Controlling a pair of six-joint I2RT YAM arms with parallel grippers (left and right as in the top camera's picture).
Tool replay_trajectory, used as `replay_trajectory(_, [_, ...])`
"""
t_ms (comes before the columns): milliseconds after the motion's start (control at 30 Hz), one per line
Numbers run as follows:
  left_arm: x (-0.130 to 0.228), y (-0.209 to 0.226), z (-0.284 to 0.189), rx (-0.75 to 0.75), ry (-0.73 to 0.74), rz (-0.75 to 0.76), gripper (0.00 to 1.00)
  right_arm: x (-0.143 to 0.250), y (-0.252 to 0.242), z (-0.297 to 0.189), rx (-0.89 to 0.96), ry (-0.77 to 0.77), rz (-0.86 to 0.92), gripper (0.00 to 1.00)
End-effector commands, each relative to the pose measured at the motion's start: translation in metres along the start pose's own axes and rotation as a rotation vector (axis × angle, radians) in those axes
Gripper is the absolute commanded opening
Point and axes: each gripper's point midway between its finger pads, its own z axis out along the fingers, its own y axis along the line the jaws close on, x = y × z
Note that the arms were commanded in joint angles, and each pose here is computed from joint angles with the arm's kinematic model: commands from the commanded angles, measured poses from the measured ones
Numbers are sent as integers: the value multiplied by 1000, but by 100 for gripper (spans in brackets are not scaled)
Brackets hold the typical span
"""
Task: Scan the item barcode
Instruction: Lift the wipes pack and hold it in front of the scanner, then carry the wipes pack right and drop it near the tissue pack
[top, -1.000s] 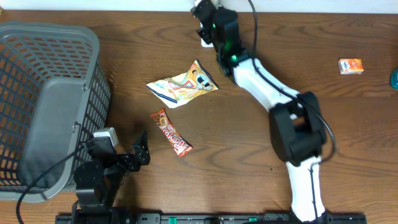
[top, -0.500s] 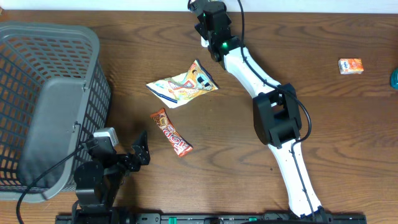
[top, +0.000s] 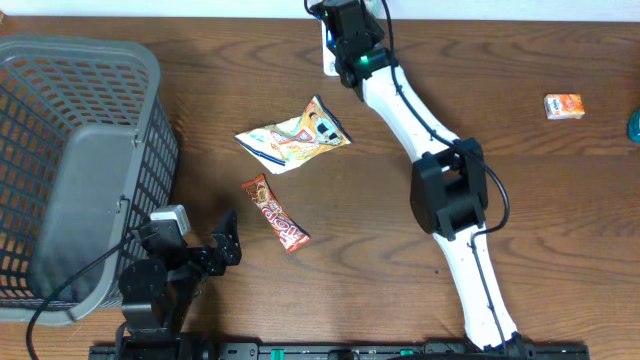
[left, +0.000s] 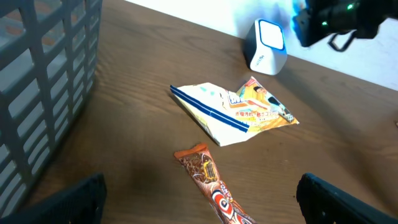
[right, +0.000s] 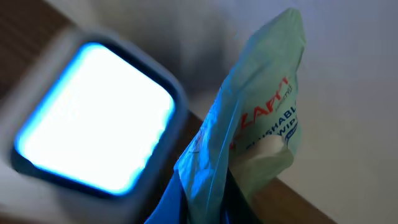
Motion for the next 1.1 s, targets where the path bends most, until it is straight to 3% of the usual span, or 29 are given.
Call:
replay_trajectory(0, [1, 1, 0, -5, -2, 14, 98, 1, -112, -44, 264, 88, 17, 1])
replay_trajectory(300, [1, 1, 0, -5, -2, 14, 98, 126, -200, -69, 304, 444, 225, 1])
replay_trajectory(500, [1, 1, 0, -5, -2, 14, 98, 257, -261, -71, 438, 695, 582, 1])
replay_trajectory(633, [1, 1, 0, -5, -2, 14, 98, 334, -280, -74, 507, 835, 688, 1])
replay_trajectory(667, [1, 1, 0, -5, -2, 14, 98, 369, -280, -76, 515, 902, 719, 1])
replay_trajectory(767, [1, 1, 0, -5, -2, 14, 98, 424, -266, -75, 468, 1005, 762, 1])
replay_trajectory(967, [1, 1, 0, -5, -2, 14, 98, 473, -242, -70, 395, 1067, 840, 1])
replay_trajectory(1033, [1, 1, 0, -5, -2, 14, 98, 475, -243, -69, 386, 1061, 860, 10])
replay_trajectory(1067, [1, 1, 0, -5, -2, 14, 98, 475, -244, -69, 391, 1057, 863, 20])
